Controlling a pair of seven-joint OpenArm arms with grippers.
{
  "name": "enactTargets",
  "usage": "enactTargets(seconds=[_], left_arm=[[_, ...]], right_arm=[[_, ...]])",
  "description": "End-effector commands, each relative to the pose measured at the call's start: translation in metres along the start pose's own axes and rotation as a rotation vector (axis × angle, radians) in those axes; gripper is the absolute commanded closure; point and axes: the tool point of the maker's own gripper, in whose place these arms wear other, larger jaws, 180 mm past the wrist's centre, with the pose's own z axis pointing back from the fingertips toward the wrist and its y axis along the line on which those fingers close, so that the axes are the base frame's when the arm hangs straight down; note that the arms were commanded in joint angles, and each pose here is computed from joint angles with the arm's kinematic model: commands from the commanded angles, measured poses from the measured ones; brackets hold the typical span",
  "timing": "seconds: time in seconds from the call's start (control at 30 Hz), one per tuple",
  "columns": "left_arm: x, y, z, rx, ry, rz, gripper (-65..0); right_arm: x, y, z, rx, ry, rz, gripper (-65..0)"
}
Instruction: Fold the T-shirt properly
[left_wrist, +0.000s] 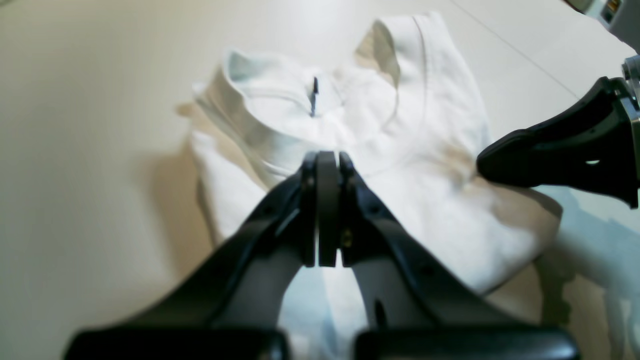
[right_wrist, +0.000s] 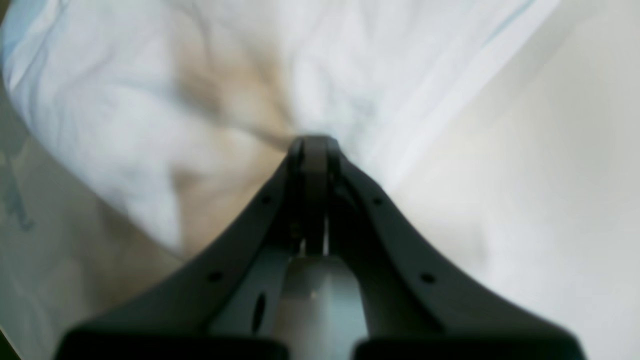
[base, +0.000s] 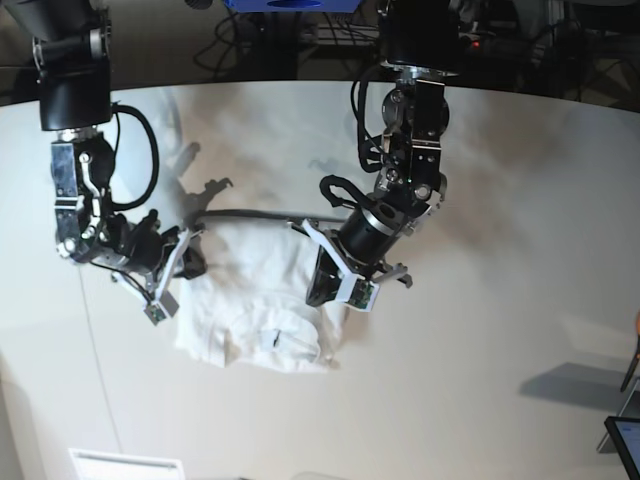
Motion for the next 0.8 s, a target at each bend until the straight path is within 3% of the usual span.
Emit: enactTargets(seconds=[0.0, 0.23, 0.47, 0.67, 0.77], left_arm=[[0.013, 0.005, 0.002, 0.007, -0.017, -0.022, 0.0], [-0.01, 0.023, 0.008, 0.028, 0.081, -0.065, 0.0], [0.0, 0.04, 0.029, 0.094, 0.035, -0.049, 0.0], [-0.001, 0.058, 0.053, 0.128, 0.044, -0.136, 0.0], [-0.003, 0.063, 0.068, 0.118, -0.018, -0.181, 0.0]], right_arm=[[0.027, -0.007, 0.007, -0.012, -0.068, 0.022, 0.0], [0.032, -0.008, 0.007, -0.014, -0.073, 0.028, 0.0], [0.04, 0.001, 0.016, -0.013, -0.116, 0.065, 0.0], [0.034, 0.036, 0.025, -0.063, -0.258, 0.309, 0.0], [0.012, 0.064, 0.02, -0.044, -0.324, 0.407, 0.0]])
